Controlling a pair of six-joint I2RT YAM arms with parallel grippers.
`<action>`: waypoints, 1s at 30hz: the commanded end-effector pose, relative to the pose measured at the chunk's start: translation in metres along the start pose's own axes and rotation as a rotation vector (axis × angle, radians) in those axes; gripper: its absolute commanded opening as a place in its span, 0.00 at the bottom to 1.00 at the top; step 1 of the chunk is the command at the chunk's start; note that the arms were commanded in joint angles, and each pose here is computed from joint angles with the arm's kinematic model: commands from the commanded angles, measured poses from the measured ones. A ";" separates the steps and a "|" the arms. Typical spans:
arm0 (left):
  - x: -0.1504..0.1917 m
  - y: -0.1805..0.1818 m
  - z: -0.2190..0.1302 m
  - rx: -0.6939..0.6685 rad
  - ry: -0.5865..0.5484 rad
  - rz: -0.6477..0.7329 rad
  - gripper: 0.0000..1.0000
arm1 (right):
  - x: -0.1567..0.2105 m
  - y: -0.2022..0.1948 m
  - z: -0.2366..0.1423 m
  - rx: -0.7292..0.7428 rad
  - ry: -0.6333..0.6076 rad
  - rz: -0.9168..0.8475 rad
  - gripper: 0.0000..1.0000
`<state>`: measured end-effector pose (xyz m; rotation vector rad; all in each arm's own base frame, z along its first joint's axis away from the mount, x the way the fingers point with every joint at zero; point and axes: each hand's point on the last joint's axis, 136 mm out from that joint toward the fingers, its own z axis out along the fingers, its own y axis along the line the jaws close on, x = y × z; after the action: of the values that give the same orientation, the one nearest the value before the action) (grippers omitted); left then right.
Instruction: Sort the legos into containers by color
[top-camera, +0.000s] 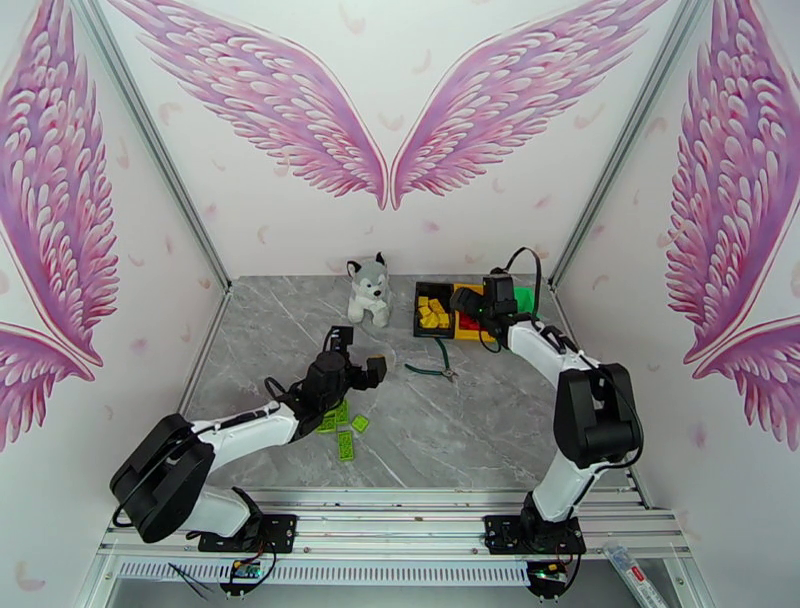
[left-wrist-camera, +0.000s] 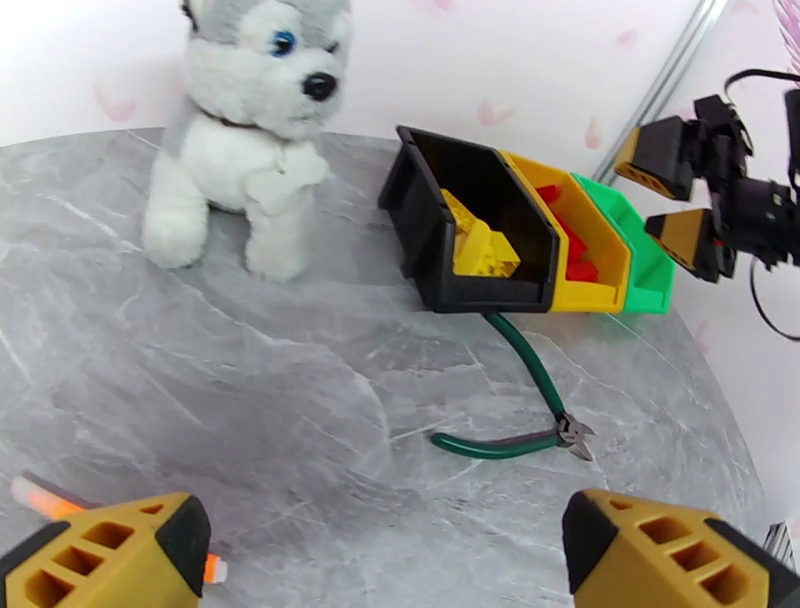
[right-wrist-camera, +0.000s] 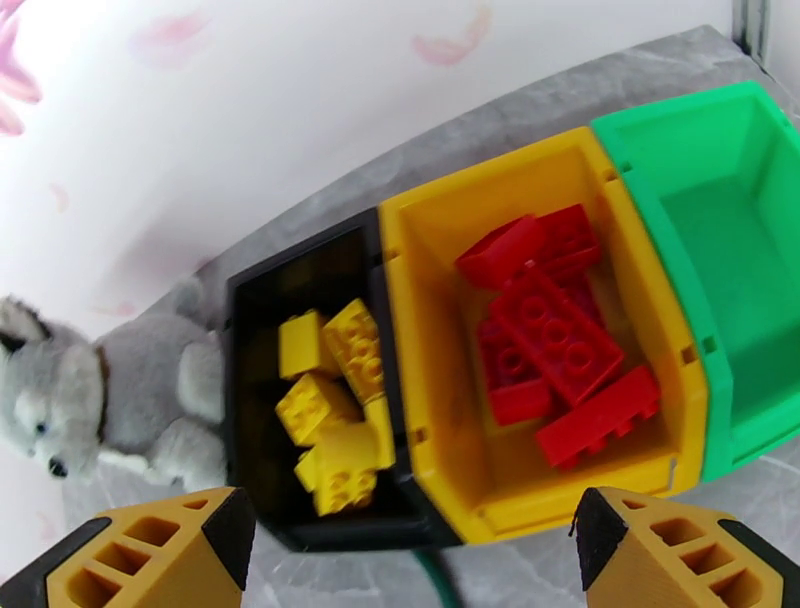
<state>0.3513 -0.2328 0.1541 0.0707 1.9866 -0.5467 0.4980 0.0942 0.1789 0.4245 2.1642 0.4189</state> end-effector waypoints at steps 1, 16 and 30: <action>0.006 0.025 -0.010 -0.091 0.007 -0.007 0.99 | 0.017 0.039 -0.016 -0.105 0.000 -0.094 0.92; 0.030 0.105 -0.046 -0.273 0.006 -0.170 0.99 | 0.212 0.132 -0.050 -0.314 0.331 -0.523 0.87; 0.035 0.153 -0.061 -0.331 -0.025 -0.311 0.99 | 0.362 0.159 -0.113 -0.399 0.581 -0.568 0.78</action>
<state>0.3274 -0.0786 0.0912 -0.4335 2.0671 -0.3551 0.2469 0.3679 0.0776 -0.6090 2.4664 0.6637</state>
